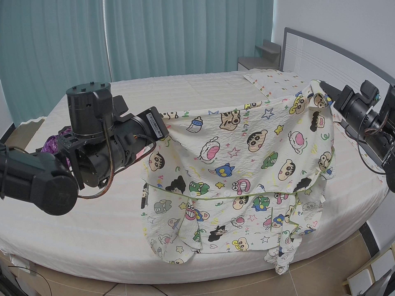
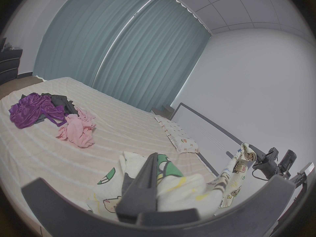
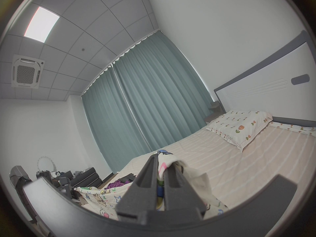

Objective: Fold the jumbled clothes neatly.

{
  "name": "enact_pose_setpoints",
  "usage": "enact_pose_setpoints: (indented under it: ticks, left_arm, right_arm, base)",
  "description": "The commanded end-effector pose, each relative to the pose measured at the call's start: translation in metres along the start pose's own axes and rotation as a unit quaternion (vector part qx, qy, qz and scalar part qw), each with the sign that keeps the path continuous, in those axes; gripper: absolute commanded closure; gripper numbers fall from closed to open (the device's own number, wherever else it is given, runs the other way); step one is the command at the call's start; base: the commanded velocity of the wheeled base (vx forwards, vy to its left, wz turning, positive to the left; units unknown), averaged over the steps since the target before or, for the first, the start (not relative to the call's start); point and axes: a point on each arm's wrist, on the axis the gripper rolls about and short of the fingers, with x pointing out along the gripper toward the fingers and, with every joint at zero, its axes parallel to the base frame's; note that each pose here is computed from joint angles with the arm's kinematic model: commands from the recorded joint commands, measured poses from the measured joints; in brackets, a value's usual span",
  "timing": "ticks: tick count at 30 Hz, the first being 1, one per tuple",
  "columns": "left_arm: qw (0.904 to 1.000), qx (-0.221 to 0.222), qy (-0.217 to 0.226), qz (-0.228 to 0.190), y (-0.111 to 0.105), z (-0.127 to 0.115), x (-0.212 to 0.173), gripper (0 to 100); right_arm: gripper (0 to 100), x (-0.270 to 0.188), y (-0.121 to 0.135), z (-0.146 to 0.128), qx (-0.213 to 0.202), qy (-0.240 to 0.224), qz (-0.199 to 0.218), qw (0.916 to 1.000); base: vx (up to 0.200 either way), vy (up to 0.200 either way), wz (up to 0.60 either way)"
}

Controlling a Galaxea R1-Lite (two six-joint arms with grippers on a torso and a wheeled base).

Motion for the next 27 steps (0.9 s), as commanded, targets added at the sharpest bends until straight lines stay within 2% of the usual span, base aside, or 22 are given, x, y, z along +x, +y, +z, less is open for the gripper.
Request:
enact_pose_setpoints:
  ticks: [1, 7, 13, 16, 20, 23, 27]
  left_arm:
    - [0.9997, 0.003, 0.019, 0.012, 0.009, -0.014, 0.029, 100]
    - [0.9991, 0.006, 0.036, 0.023, 0.018, -0.031, 0.059, 100]
    - [0.998, 0.009, 0.05, 0.039, 0.029, -0.048, 0.082, 100]
    - [0.9969, 0.01, 0.055, 0.055, 0.043, -0.057, 0.1, 100]
    - [0.9956, 0.011, 0.063, 0.068, 0.053, -0.068, 0.11, 100]
    - [0.9933, 0.014, 0.083, 0.079, 0.064, -0.086, 0.12, 100]
    - [0.9923, 0.014, 0.089, 0.085, 0.071, -0.1, 0.134, 100]
  right_arm:
    - [100, 0.021, -0.024, -0.02, 0.0, 0.02, -0.02, 0.9996]
    - [100, 0.042, -0.04, -0.03, -0.001, 0.015, -0.029, 0.9995]
    - [100, 0.057, -0.05, -0.046, 0.001, 0.03, -0.036, 0.9989]
    - [100, 0.073, -0.06, -0.057, 0.002, 0.033, -0.043, 0.9985]
    - [100, 0.083, -0.069, -0.07, 0.003, 0.042, -0.054, 0.9977]
    - [100, 0.091, -0.082, -0.093, 0.0, 0.059, -0.071, 0.9958]
    - [100, 0.102, -0.096, -0.111, -0.002, 0.058, -0.082, 0.9949]
  base:
    - [0.2, 0.0, 0.0]
    - [0.2, 0.0, 0.0]
    - [0.2, 0.0, 0.0]
    - [0.2, 0.0, 0.0]
    - [0.0, 0.0, 0.0]
    - [0.0, 0.0, 0.0]
    - [0.0, 0.0, 0.0]
